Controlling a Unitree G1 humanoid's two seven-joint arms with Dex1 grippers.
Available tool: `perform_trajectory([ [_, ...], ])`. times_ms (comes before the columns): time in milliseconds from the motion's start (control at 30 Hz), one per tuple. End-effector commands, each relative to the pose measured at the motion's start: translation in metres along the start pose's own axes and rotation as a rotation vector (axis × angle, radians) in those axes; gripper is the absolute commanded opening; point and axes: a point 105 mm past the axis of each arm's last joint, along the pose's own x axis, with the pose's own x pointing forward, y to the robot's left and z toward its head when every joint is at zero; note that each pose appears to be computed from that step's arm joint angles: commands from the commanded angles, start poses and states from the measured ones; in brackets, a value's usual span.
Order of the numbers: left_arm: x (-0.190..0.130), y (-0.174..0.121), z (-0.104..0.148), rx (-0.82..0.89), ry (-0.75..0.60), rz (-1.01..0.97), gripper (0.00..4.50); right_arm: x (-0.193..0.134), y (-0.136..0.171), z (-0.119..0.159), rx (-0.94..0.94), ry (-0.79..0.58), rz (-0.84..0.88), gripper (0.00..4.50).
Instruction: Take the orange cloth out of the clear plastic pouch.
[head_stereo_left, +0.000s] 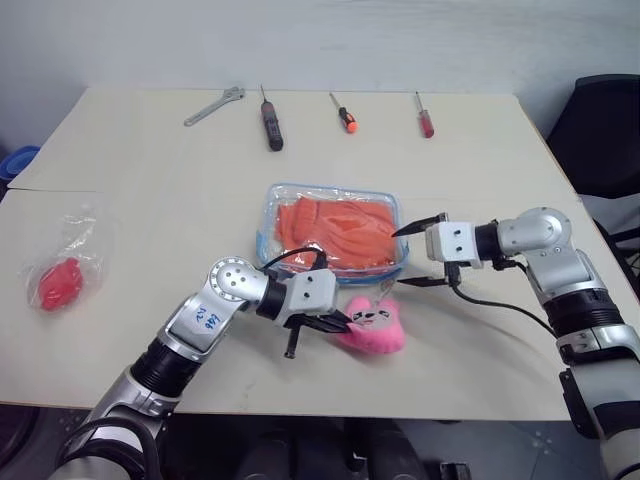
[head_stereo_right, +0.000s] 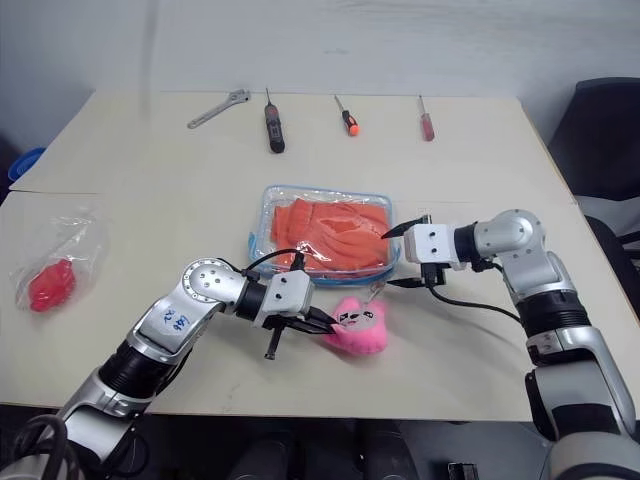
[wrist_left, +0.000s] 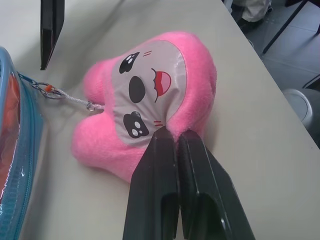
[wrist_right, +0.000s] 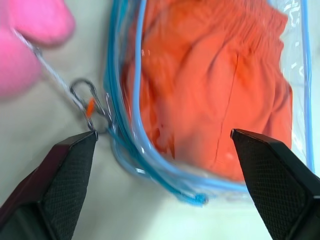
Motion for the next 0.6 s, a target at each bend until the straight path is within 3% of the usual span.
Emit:
perform_trajectory([
  [33,0.0,0.001,0.006,0.04,-0.005,0.0,0.0,-0.006,-0.013,0.008,-0.065,-0.013,-0.035,3.55],
  [367,-0.003,0.003,0.004,0.039,0.002,0.02,0.0,-0.001,-0.012,0.013,-0.079,-0.045,-0.019,0.16],
  [600,-0.018,0.004,-0.001,-0.042,-0.018,0.13,0.0,0.004,-0.008,0.009,-0.101,-0.028,-0.012,0.04],
])
